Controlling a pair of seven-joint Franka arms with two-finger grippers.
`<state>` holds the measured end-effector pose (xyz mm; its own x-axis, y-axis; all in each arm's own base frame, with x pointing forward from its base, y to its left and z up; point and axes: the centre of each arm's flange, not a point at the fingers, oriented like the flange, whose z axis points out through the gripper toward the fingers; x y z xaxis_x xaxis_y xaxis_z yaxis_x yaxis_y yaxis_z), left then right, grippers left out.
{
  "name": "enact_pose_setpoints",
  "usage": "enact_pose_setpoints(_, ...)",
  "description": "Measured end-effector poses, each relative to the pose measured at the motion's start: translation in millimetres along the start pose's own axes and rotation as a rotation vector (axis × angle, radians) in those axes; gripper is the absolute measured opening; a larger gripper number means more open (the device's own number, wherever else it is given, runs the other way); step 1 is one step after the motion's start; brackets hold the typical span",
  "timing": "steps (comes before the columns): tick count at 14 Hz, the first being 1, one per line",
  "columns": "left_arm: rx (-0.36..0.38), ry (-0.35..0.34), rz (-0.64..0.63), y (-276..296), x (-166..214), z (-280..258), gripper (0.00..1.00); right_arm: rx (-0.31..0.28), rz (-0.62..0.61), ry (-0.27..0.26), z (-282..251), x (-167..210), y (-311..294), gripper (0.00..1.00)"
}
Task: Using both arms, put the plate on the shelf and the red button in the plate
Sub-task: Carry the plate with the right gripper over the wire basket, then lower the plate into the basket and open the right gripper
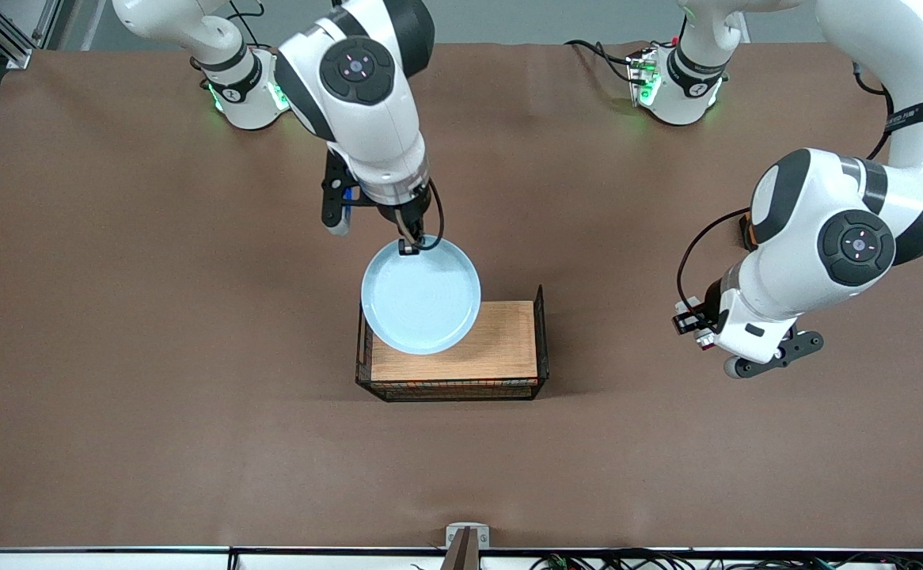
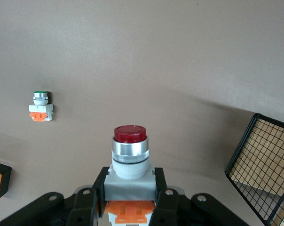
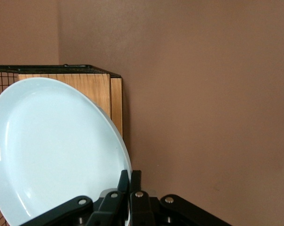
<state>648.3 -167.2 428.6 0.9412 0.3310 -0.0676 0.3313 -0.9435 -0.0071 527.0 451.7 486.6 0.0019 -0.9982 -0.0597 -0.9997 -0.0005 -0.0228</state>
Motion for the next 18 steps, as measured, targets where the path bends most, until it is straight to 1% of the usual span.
enact_pose_setpoints(7, 0.002, -0.004, -0.001, 0, 1, 3, 0.41, 0.041, 0.067, 0.023, 49, -23, -4, 0.03)
enact_pose_setpoints(9, 0.002, -0.004, -0.001, 0, 1, 3, 0.41, 0.064, 0.086, 0.021, 62, -29, -7, 0.03)
enact_pose_setpoints(13, 0.002, -0.004, -0.001, 0, 1, 3, 0.41, 0.083, 0.109, 0.049, 91, -48, -7, 0.03)
enact_pose_setpoints(18, 0.002, -0.004, -0.001, 0, 1, 3, 0.41, 0.095, 0.118, 0.057, 99, -55, -8, 0.03)
